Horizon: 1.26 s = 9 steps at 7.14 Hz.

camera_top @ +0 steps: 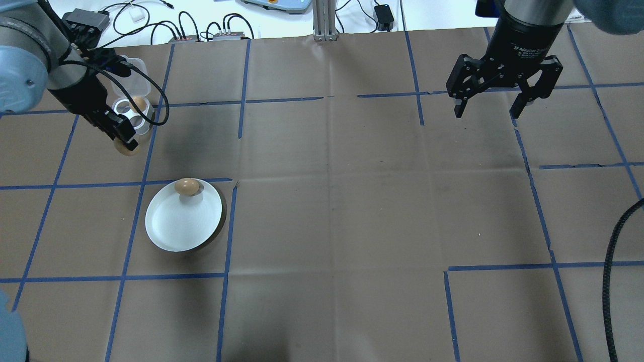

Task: Place egg on plate

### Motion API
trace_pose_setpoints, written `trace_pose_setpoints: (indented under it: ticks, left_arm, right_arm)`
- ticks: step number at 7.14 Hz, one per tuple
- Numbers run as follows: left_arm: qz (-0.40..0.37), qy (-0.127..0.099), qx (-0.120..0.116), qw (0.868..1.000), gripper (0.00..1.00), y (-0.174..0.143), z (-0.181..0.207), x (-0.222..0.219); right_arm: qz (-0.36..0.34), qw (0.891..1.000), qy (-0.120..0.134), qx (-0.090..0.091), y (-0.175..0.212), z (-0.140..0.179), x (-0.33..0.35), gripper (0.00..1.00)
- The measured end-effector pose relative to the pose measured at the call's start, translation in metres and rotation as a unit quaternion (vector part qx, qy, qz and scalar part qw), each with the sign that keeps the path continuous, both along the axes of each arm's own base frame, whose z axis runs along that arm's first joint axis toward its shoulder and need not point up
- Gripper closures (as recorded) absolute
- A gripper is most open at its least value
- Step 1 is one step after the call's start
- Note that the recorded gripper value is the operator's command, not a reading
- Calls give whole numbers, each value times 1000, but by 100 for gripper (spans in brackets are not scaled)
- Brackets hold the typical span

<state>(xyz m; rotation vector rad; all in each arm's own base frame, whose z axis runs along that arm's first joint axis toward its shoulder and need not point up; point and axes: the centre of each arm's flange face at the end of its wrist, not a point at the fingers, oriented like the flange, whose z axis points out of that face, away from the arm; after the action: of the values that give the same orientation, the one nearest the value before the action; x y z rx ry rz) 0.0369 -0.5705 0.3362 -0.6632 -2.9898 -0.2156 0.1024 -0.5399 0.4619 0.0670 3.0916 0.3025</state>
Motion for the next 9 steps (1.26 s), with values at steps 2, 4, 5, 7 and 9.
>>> trace_pose_setpoints:
  ticks: [2, 4, 5, 7, 9]
  left_arm:
    - [98, -14, 21, 995, 73, 31, -23, -37]
    - [163, -26, 11, 986, 72, 42, -65, -48]
    - [177, -29, -3, 984, 71, 49, -85, -50]
    - [186, -30, -20, 982, 35, 63, -112, -54]
    - [187, -30, -23, 982, 0, 67, -116, -55]
  right_arm:
    - [0, 1000, 0, 0, 0, 0, 0, 0]
    - [0, 1000, 0, 0, 0, 0, 0, 0]
    - [0, 1000, 0, 0, 0, 0, 0, 0]
    - [0, 1000, 0, 0, 0, 0, 0, 0]
    - [0, 1000, 0, 0, 0, 0, 0, 0]
